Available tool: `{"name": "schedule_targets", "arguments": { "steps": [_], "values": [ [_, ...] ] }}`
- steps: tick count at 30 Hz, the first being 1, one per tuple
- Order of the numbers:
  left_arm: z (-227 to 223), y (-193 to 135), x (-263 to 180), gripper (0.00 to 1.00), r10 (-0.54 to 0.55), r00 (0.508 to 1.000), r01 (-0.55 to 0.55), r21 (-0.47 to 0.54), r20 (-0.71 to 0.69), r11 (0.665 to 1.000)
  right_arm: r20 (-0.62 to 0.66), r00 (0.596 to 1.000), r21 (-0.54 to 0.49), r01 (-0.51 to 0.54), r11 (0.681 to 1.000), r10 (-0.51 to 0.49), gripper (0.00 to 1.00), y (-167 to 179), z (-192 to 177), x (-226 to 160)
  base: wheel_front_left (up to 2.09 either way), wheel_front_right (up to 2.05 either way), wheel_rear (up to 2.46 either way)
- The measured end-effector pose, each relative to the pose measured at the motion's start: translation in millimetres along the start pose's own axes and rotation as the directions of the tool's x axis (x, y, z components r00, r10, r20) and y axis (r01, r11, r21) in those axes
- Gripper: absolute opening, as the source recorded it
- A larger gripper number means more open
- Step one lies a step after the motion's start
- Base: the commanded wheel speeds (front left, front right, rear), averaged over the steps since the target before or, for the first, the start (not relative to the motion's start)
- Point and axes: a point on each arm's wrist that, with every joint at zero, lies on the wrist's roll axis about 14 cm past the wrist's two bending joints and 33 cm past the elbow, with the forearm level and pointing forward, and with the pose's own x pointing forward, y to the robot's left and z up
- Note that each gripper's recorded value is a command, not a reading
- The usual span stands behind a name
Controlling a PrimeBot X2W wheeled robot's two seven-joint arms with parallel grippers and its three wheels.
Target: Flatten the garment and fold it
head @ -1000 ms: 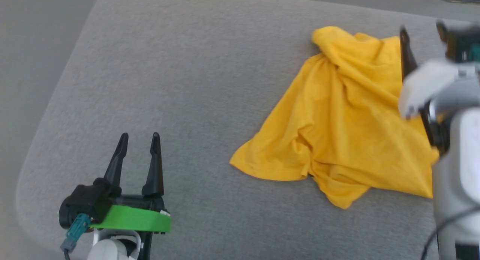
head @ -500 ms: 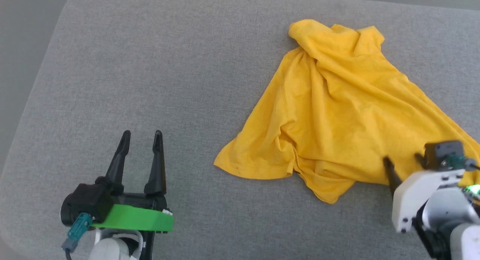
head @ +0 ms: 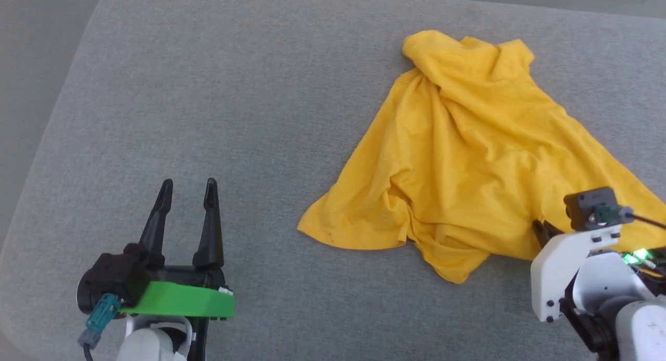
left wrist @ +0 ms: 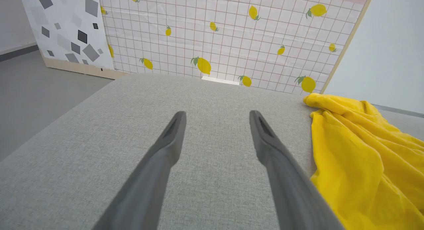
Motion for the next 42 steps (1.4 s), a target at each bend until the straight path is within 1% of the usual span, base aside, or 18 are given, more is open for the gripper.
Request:
{"name": "schedule_targets", "arguments": {
  "steps": [5, 9, 12, 14, 16, 19, 20, 21, 22, 25, 28, 31, 33, 35, 36, 38, 40, 42],
  "values": [
    [2.3, -7.5, 2.8, 1.00, -0.023, 1.000, 0.023, -0.010, 0.011, 1.000, -0.002, 0.998, -0.001, -0.067, 0.998, 0.067, 0.00, 6.1, 15.7, -21.1, 0.00, 0.00, 0.00],
    [5.8, -15.5, 4.4, 1.00, -0.046, 0.999, 0.047, -0.020, 0.024, 0.999, -0.155, 0.979, -0.010, -0.138, 0.990, 0.135, 0.00, 11.2, -14.7, -49.2, 0.00, 0.00, 0.00],
    [6.7, -19.9, 3.4, 1.00, -0.059, 0.998, 0.060, -0.025, 0.027, 0.998, -0.327, 0.931, 0.002, -0.168, 0.986, 0.160, 0.00, 14.0, -60.3, -75.8, 0.00, 0.00, 0.00],
    [6.9, -22.4, 2.6, 1.00, -0.066, 0.997, 0.067, -0.029, 0.028, 0.997, -0.438, 0.880, 0.054, -0.181, 0.982, 0.186, 0.00, 16.8, -92.6, -94.6, 0.00, 0.00, 0.00],
    [7.3, -23.8, 2.2, 1.00, -0.070, 0.997, 0.071, -0.030, 0.029, 0.997, -0.501, 0.840, 0.093, -0.185, 0.978, 0.207, 0.00, 19.7, -114.1, -108.4, 0.00, 0.00, 0.00],
    [5.7, -24.6, 0.9, 1.00, -0.072, 0.997, 0.073, -0.032, 0.023, 0.997, -0.522, 0.819, 0.143, -0.190, 0.971, 0.237, 0.00, 27.1, -127.9, -117.9, 0.00, 0.00, 0.00],
    [4.9, -24.8, 0.3, 1.00, -0.073, 0.997, 0.073, -0.033, 0.021, 0.997, -0.512, 0.823, 0.156, -0.191, 0.969, 0.245, 0.10, 29.7, -128.4, -118.3, 0.00, 0.00, 0.00],
    [4.6, -25.4, -0.2, 1.00, -0.075, 0.997, 0.075, -0.034, 0.019, 0.997, -0.497, 0.831, 0.162, -0.194, 0.968, 0.250, 0.33, 32.1, -127.0, -117.7, 0.00, 0.00, 0.00],
    [4.6, -25.9, -0.7, 1.00, -0.076, 0.997, 0.077, -0.034, 0.019, 0.996, -0.476, 0.842, 0.163, -0.198, 0.967, 0.253, 1.00, 33.7, -124.3, -116.6, 0.00, 0.00, 0.00],
    [5.4, -27.2, -2.8, 1.00, -0.080, 0.997, 0.081, -0.034, 0.020, 0.996, -0.359, 0.899, 0.169, -0.203, 0.964, 0.252, 1.00, 36.0, -103.4, -108.5, 0.00, 0.00, 0.00],
    [9.3, -30.2, -3.3, 1.00, -0.091, 0.995, 0.092, -0.031, 0.031, 0.995, -0.138, 0.963, 0.163, -0.207, 0.965, 0.230, 1.00, 32.1, -54.1, -97.6, 0.00, 0.00, 0.00],
    [12.1, -32.4, -4.3, 1.00, -0.099, 0.994, 0.100, -0.027, 0.039, 0.995, 0.126, 0.985, 0.163, -0.139, 0.977, 0.120, 1.00, 6.8, 0.9, -95.9, 0.00, 0.00, 0.00],
    [13.2, -33.2, -4.8, 1.00, -0.103, 0.994, 0.104, -0.027, 0.042, 0.994, 0.309, 0.951, 0.175, -0.060, 0.983, 0.004, 1.00, -16.0, 36.6, -101.2, 0.00, 0.00, 0.00],
    [13.6, -33.1, -5.5, 1.00, -0.104, 0.994, 0.105, -0.025, 0.042, 0.994, 0.450, 0.889, 0.173, 0.005, 0.985, -0.084, 1.00, -30.3, 61.6, -108.2, 0.00, 0.00, 0.00],
    [14.0, -32.7, -5.6, 1.00, -0.103, 0.994, 0.104, -0.024, 0.043, 0.994, 0.513, 0.850, 0.182, 0.034, 0.983, -0.124, 1.00, -37.0, 71.5, -111.9, 0.00, 0.00, 0.00],
    [14.8, -31.2, -6.0, 1.00, -0.100, 0.994, 0.101, -0.020, 0.045, 0.995, 0.629, 0.745, 0.212, 0.109, 0.971, -0.221, 1.00, -57.7, 85.9, -123.9, 0.00, 0.00, 0.00],
    [13.9, -29.0, -8.0, 1.00, -0.094, 0.995, 0.095, -0.016, 0.040, 0.995, 0.691, 0.665, 0.219, 0.180, 0.959, -0.283, 1.00, -74.7, 89.7, -132.8, 0.00, 0.00, 0.00],
    [11.9, -26.2, -10.0, 1.00, -0.089, 0.996, 0.089, 0.000, 0.031, 0.996, 0.719, 0.610, 0.277, 0.188, 0.942, -0.333, 1.00, -91.1, 83.2, -136.3, 0.00, 0.00, 0.00]
  ]
}}
